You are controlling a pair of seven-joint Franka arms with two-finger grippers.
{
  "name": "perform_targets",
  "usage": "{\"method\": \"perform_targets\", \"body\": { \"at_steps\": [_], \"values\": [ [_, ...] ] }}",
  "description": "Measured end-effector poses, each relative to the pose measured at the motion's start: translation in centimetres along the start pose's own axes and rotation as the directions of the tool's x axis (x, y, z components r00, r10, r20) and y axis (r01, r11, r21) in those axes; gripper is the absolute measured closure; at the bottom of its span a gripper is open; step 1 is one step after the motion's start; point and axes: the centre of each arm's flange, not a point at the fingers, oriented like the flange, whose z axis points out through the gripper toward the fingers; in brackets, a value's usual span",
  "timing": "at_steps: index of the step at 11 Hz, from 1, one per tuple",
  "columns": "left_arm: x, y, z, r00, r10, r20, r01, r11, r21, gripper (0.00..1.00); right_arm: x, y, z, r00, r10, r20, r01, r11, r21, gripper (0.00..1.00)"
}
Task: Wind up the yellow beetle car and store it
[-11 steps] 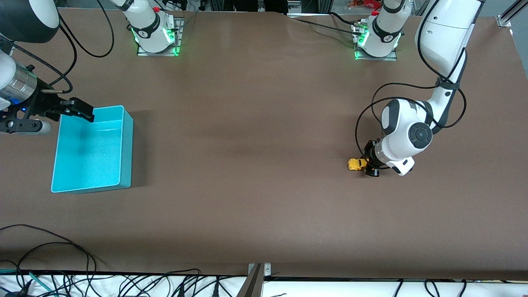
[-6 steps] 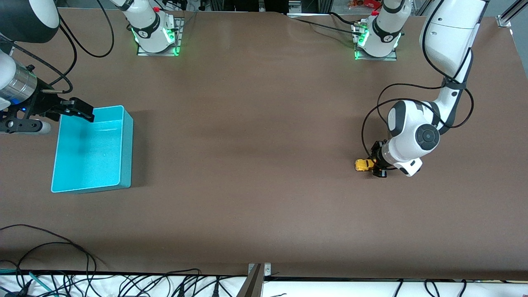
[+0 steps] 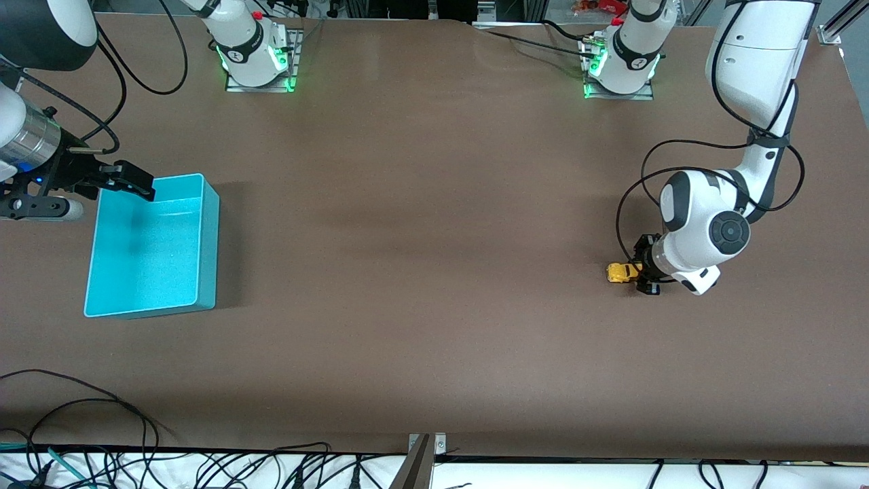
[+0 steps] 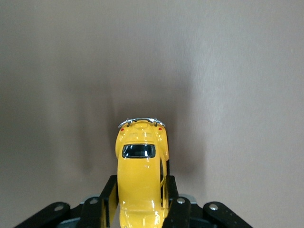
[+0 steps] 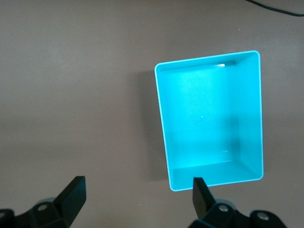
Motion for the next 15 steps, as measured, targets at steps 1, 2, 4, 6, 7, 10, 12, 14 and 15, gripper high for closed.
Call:
{"method": "perform_targets", "body": {
  "at_steps": [1,2,4,6,7,10,12,14,15],
  "values": [
    [0.9,0.0,0.0,1.000,0.003,-0.007,-0.003,1.000,0.000,0.56,0.0,0.0,0.0,1.000,0.000,0.000,0.000,1.000,0.000,0.00],
    [1.8,0.0,0.0,1.000,0.007,-0.014,-0.007,1.000,0.000,0.56,0.0,0.0,0.0,1.000,0.000,0.000,0.000,1.000,0.000,0.00],
    [3.4,0.1,-0.1,1.000,0.012,-0.026,-0.012,1.000,0.000,0.56,0.0,0.0,0.0,1.000,0.000,0.000,0.000,1.000,0.000,0.00],
    [4.3,0.1,-0.1,0.999,0.010,-0.034,-0.010,1.000,0.000,0.56,0.0,0.0,0.0,1.000,0.000,0.000,0.000,1.000,0.000,0.00],
    [4.8,0.1,-0.1,0.999,0.013,-0.044,-0.013,1.000,0.001,0.56,0.0,0.0,0.0,1.000,0.000,0.000,0.000,1.000,0.000,0.00],
    [6.1,0.2,-0.1,0.996,0.037,-0.085,-0.037,0.999,0.006,0.56,0.0,0.0,0.0,1.000,0.000,0.000,0.000,1.000,0.000,0.00],
    [6.5,0.3,-0.1,0.995,0.046,-0.087,-0.046,0.999,0.007,0.56,0.0,0.0,0.0,1.000,0.000,0.000,0.000,1.000,0.000,0.00],
    [6.6,0.3,-0.1,0.994,0.069,-0.087,-0.068,0.998,0.009,0.56,0.0,0.0,0.0,1.000,0.000,0.000,0.000,1.000,0.000,0.00],
    [6.6,0.3,-0.1,0.994,0.073,-0.088,-0.072,0.997,0.009,0.56,0.0,0.0,0.0,1.000,0.000,0.000,0.000,1.000,0.000,0.00]
  ]
}}
